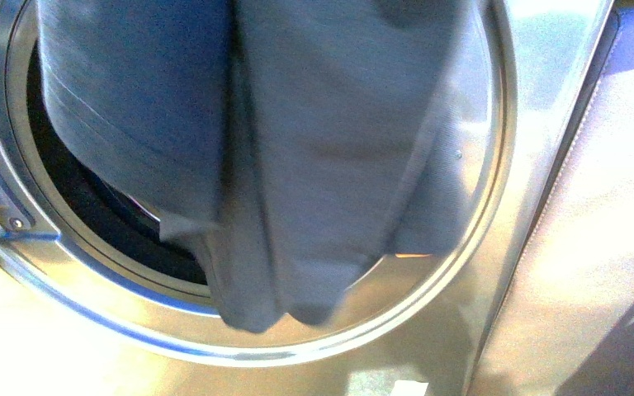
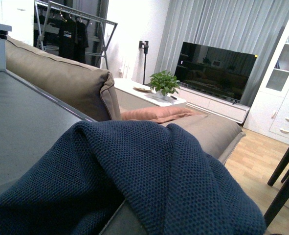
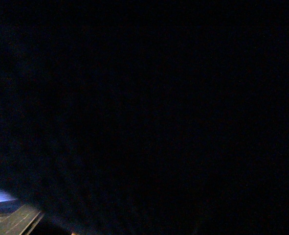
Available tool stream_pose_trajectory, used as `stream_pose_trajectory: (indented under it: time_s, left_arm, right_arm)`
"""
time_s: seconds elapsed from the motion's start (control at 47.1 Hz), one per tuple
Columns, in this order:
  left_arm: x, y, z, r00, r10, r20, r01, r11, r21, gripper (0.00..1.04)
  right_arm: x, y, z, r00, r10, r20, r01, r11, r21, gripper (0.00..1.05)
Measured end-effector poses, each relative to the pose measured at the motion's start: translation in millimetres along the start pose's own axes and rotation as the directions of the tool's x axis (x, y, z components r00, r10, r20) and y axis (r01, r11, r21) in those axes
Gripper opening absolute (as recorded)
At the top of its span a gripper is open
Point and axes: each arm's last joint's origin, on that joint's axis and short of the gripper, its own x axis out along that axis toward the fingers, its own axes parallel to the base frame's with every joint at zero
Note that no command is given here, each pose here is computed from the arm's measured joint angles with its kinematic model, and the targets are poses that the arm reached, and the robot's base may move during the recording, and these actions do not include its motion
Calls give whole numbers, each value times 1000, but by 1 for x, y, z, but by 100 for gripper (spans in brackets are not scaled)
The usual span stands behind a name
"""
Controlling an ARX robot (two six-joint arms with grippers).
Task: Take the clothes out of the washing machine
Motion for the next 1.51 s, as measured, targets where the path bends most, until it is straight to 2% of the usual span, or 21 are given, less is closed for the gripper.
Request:
stream_pose_trajectory:
  time_s: [0.403,0.467,0.637,0.743,0.87,0.913,0.998,1.337,1.422,1.507]
  left_arm:
    - [0,0,0,1000,0,0,0,1000,0,9]
    - [0,0,0,1000,1,0,-1,1000,0,9]
    - [0,0,0,1000,0,0,0,1000,0,9]
    - [0,0,0,1000,0,0,0,1000,0,9]
    - [0,0,0,1000,-1,0,1,1000,0,9]
    - [0,0,0,1000,-2,0,2,1000,0,9]
    - [0,0,0,1000,-4,0,4,1000,-1,10]
    - [0,-1,2,1000,-7,4,7,1000,-2,58]
    - [0,-1,2,1000,-7,4,7,1000,-2,73]
    - [0,-1,2,1000,-7,4,7,1000,-2,84]
  right_arm:
    - [21,13,-2,972,-235,9,235,971,-31,97]
    - [22,13,-3,964,-264,28,265,963,-43,93]
    - [21,10,-7,935,-345,82,351,933,-78,60]
    - [17,6,-9,929,-357,98,366,927,-86,46]
    - [3,1,-6,922,-368,122,380,920,-97,21]
    - [-2,0,-5,920,-370,129,383,919,-97,15]
    - [-10,-2,-1,918,-371,144,386,917,-98,9]
    - [-58,-22,28,881,-418,219,445,892,-85,8]
    - [-81,-30,44,863,-438,251,469,880,-76,8]
    - [-95,-34,54,855,-446,267,479,875,-73,8]
